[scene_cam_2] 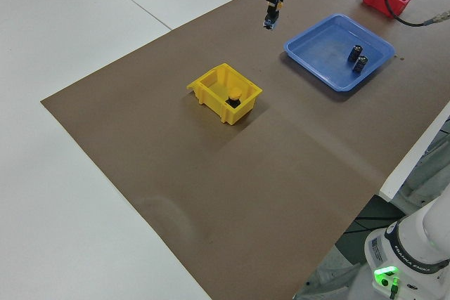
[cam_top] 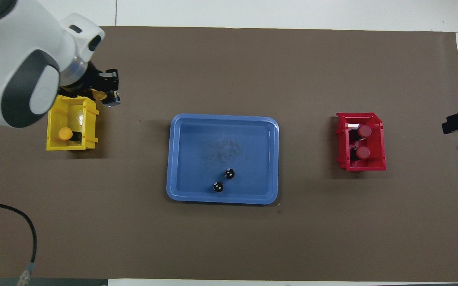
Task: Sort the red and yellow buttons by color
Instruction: 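Lower the yellow button into the yellow bin and open the left gripper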
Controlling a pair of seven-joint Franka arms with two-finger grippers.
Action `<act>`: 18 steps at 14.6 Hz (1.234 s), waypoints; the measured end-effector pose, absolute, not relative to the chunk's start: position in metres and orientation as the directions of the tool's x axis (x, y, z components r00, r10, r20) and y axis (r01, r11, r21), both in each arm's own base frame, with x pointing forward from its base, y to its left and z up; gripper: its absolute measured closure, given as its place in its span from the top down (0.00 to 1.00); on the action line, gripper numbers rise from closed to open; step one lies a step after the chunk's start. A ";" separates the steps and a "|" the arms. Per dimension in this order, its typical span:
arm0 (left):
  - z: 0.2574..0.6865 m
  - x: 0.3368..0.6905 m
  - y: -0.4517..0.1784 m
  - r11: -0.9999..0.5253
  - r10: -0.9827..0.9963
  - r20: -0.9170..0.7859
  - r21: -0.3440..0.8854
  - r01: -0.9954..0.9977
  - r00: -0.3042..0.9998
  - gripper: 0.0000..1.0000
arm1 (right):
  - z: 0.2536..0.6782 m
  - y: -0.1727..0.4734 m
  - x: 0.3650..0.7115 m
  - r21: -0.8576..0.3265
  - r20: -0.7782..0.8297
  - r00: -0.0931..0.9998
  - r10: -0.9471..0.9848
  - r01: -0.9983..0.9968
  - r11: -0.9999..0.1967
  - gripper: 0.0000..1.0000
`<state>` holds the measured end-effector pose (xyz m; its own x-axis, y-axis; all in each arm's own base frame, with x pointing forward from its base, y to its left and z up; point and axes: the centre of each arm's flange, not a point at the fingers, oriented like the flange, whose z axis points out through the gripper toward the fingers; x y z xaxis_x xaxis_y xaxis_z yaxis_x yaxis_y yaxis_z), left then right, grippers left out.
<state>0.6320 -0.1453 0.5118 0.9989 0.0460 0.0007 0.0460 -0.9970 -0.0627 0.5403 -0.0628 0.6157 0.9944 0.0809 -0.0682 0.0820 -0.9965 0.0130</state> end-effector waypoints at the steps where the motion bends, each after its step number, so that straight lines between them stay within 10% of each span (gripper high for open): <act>1: 0.509 0.639 -0.116 -0.997 -0.008 -0.004 -0.078 -0.009 1.000 0.41 | 0.616 -0.063 0.540 0.013 -0.068 0.994 0.081 0.082 -0.997 1.00; 6: 0.471 0.652 -0.023 -0.973 -0.214 -0.043 -0.080 -0.217 0.976 0.41 | 0.616 -0.061 0.540 0.013 -0.068 0.994 0.083 0.085 -0.996 1.00; 18: 0.378 0.637 -0.017 -0.973 -0.216 -0.018 -0.072 -0.217 0.976 0.41 | 0.616 -0.060 0.540 0.013 -0.069 0.994 0.085 0.086 -0.996 1.00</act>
<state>0.6366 -0.0167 0.3783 0.9761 -0.2164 -0.0179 -0.2171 -0.9735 -0.0723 0.5399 -0.0605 0.6163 0.9940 0.0851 -0.0687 0.0862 -0.9962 0.0129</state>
